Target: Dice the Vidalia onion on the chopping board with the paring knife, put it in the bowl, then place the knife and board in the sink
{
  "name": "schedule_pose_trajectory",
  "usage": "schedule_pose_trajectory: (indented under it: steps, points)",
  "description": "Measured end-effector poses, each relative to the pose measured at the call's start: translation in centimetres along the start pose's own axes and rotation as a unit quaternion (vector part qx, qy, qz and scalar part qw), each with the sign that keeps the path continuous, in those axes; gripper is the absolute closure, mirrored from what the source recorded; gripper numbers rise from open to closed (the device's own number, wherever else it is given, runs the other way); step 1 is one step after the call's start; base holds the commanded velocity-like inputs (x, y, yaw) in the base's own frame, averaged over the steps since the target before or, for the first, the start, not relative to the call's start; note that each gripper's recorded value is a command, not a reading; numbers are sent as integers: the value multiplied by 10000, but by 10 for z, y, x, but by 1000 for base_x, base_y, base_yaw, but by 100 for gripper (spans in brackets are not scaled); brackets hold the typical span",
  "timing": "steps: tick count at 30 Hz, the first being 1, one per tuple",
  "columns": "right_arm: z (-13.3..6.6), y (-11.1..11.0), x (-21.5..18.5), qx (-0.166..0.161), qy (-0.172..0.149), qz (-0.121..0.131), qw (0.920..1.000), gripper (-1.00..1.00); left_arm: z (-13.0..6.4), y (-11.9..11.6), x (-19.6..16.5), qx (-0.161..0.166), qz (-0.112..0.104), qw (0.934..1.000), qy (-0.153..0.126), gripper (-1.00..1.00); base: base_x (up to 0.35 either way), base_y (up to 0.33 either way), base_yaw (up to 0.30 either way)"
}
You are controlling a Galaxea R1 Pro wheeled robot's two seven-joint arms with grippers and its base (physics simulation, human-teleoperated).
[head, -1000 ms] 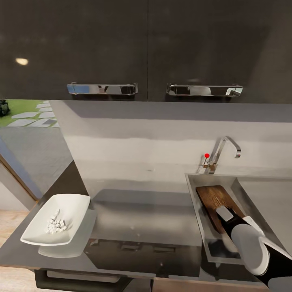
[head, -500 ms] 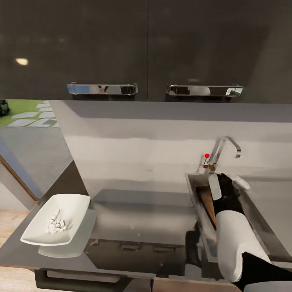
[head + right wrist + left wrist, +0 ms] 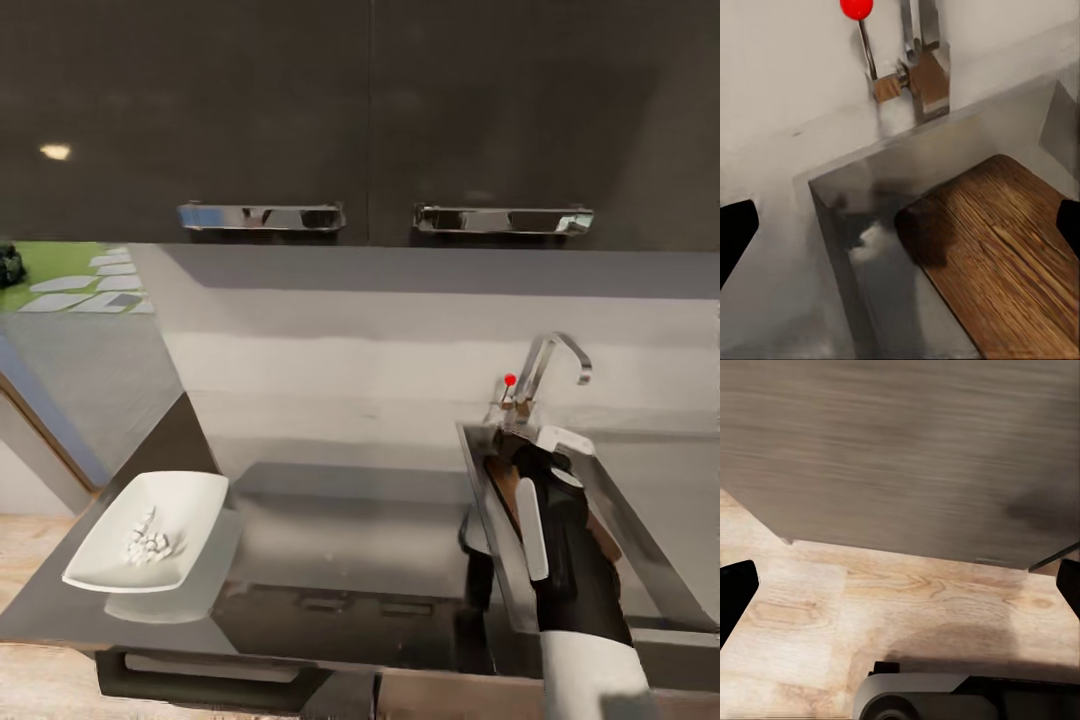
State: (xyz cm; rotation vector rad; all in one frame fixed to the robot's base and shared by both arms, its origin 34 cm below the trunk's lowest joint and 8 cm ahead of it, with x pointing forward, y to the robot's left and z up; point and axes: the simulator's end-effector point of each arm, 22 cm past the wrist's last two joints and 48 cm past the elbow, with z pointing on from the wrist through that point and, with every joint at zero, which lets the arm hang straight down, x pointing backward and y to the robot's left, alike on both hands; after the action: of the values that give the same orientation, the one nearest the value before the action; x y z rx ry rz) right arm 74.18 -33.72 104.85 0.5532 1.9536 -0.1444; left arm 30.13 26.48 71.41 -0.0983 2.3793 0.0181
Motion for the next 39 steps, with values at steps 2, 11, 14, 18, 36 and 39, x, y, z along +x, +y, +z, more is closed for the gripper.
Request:
schedule_pose_trajectory:
  steps: [2, 11, 14, 18, 36, 39]
  points:
    - [-6, 2, 5, -166, -44, -176, 9997, -100, 0, 0, 0, 0, 0, 10000, 1, -100, -292, 102, 0]
    - [-18, 14, 26, -712, 10, -465, 9964, -100, 0, 0, 0, 0, 0, 10000, 4, -100, -312, 110, 0]
    - [-19, 13, 27, -717, 20, -481, 9963, -100, 0, 0, 0, 0, 0, 10000, 3, -100, -316, 111, 0]
    - [-19, 13, 28, -713, 25, -489, 9962, -100, 0, 0, 0, 0, 0, 10000, 2, -100, -316, 111, 0]
    - [-19, 13, 29, -717, 35, -491, 9962, -100, 0, 0, 1, -2, 1, 10000, 9, -100, -316, 111, 0]
    - [-20, 11, 34, -705, 70, -501, 9962, -100, 0, 0, 1, 0, -1, 10000, 9, -100, -316, 111, 0]
